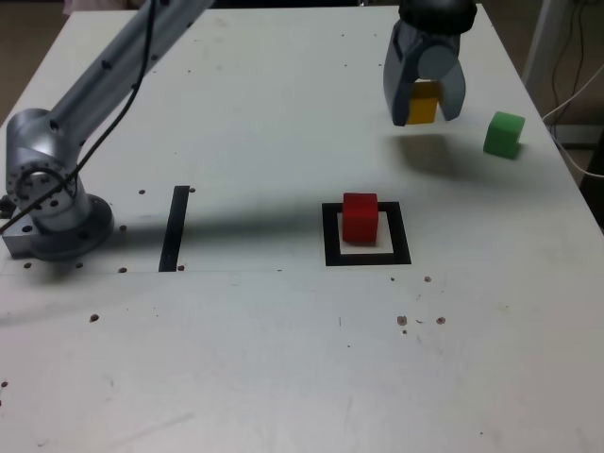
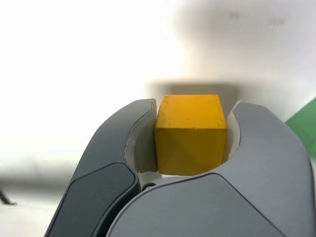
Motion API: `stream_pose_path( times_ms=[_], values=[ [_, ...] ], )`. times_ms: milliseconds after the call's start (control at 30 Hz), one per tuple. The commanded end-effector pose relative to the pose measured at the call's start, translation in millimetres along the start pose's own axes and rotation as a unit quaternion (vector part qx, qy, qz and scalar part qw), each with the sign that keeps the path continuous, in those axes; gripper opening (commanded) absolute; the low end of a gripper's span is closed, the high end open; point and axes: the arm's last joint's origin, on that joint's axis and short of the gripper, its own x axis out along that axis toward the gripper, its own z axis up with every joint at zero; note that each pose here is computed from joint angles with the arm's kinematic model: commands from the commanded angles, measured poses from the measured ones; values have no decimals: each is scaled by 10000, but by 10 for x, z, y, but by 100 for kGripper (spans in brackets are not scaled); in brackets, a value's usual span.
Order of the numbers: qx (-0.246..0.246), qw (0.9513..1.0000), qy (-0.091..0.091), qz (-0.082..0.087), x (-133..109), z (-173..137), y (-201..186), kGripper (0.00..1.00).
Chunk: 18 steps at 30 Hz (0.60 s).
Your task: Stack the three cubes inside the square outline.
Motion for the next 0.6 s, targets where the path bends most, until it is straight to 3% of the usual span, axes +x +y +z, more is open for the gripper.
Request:
stream_pose_path(
  times_ms=[0,300,567],
  values=[
    [102,9999,38,3,-125,-111,-104,22],
    [418,9991,89,19,-329,-466,-500,23],
    [638,9979,0,-72,-353,-777,-880,23]
  ],
)
